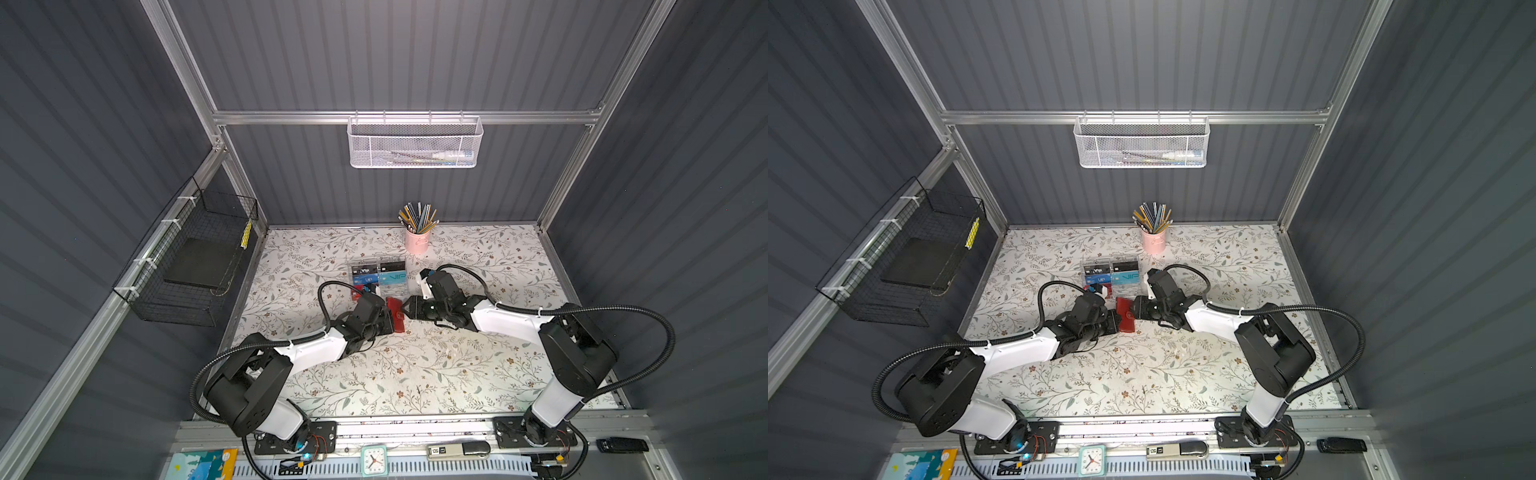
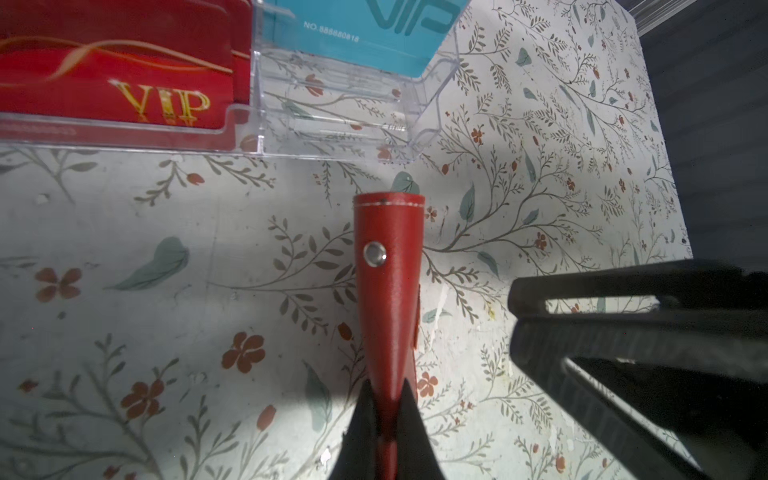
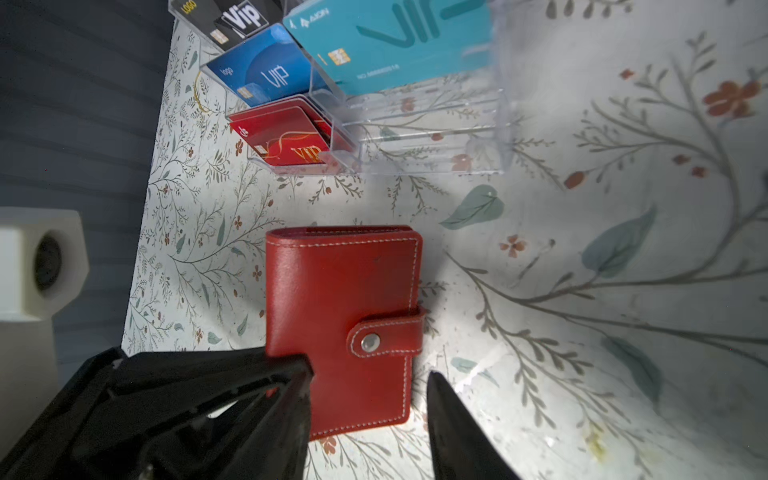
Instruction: Take the credit cards out of the card holder
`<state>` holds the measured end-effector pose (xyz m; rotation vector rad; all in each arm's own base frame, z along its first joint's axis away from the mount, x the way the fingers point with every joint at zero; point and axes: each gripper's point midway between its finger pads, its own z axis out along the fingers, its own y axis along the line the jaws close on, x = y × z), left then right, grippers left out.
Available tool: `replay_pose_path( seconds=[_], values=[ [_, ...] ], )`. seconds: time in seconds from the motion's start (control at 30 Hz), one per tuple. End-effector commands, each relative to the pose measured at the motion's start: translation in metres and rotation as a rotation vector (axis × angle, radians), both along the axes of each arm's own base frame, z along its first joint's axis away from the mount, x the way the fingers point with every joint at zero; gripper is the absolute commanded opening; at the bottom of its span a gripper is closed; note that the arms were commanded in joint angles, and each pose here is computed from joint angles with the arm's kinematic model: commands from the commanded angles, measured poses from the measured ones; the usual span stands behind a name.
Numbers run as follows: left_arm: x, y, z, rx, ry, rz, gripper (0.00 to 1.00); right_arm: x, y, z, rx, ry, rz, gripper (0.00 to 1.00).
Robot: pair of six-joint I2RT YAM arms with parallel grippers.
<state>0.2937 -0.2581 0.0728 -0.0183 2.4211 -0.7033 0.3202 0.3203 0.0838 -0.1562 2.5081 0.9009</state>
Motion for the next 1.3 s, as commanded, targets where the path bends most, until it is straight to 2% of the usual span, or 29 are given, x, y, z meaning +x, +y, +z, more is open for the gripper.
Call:
replay_pose_path(
  seconds=[0.0, 0.6, 1.27],
  values=[
    [0.005, 0.001, 0.008, 0.028, -0.031, 0.010, 0.00, -0.004, 0.003, -0.013, -0.035, 0.038, 0.002, 0.47],
    [-0.001, -0.009, 0.011, -0.021, -0.033, 0.006, 0.00, 0.001, 0.015, -0.027, -0.078, 0.056, -0.016, 0.45],
    [-0.002, -0.006, 0.024, -0.042, -0.066, 0.026, 0.00, -0.004, -0.005, -0.048, -0.209, 0.066, -0.059, 0.27]
  ],
)
